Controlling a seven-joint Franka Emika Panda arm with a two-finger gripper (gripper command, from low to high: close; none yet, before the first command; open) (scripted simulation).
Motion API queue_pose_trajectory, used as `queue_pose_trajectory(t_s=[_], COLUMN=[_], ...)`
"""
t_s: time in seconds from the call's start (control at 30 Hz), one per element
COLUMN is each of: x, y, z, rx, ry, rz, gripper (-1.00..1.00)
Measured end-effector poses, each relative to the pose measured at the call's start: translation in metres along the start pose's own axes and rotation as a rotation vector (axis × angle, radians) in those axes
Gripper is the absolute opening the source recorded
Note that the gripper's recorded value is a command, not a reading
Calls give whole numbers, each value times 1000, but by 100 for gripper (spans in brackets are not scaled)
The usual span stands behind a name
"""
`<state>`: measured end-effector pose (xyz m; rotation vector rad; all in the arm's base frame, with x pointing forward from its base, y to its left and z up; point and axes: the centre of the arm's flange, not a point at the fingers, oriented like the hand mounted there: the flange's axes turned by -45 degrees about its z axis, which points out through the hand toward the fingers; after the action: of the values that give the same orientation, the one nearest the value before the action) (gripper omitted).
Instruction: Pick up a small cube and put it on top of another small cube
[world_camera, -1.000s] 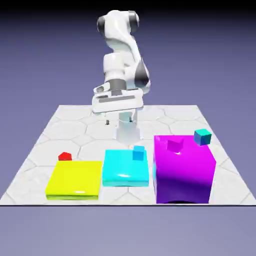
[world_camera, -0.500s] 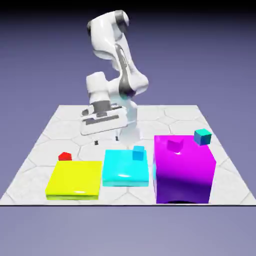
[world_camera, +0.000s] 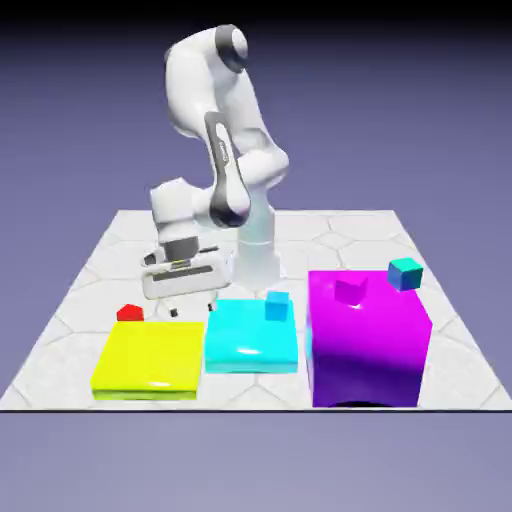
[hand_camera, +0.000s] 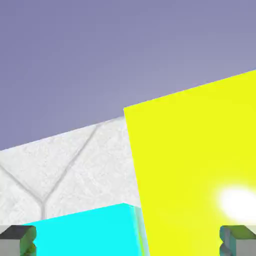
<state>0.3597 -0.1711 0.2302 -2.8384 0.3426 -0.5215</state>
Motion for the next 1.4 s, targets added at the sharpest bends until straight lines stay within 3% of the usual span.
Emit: queue_pose_trajectory(t_s=[0.57, 1.23, 1.4], x=[-55, -102, -107], y=[90, 174, 186], z=[10, -44, -14], rx=[-136, -321, -322], ry=[-107, -114, -111], rz=[81, 147, 142], gripper=[0, 0, 0])
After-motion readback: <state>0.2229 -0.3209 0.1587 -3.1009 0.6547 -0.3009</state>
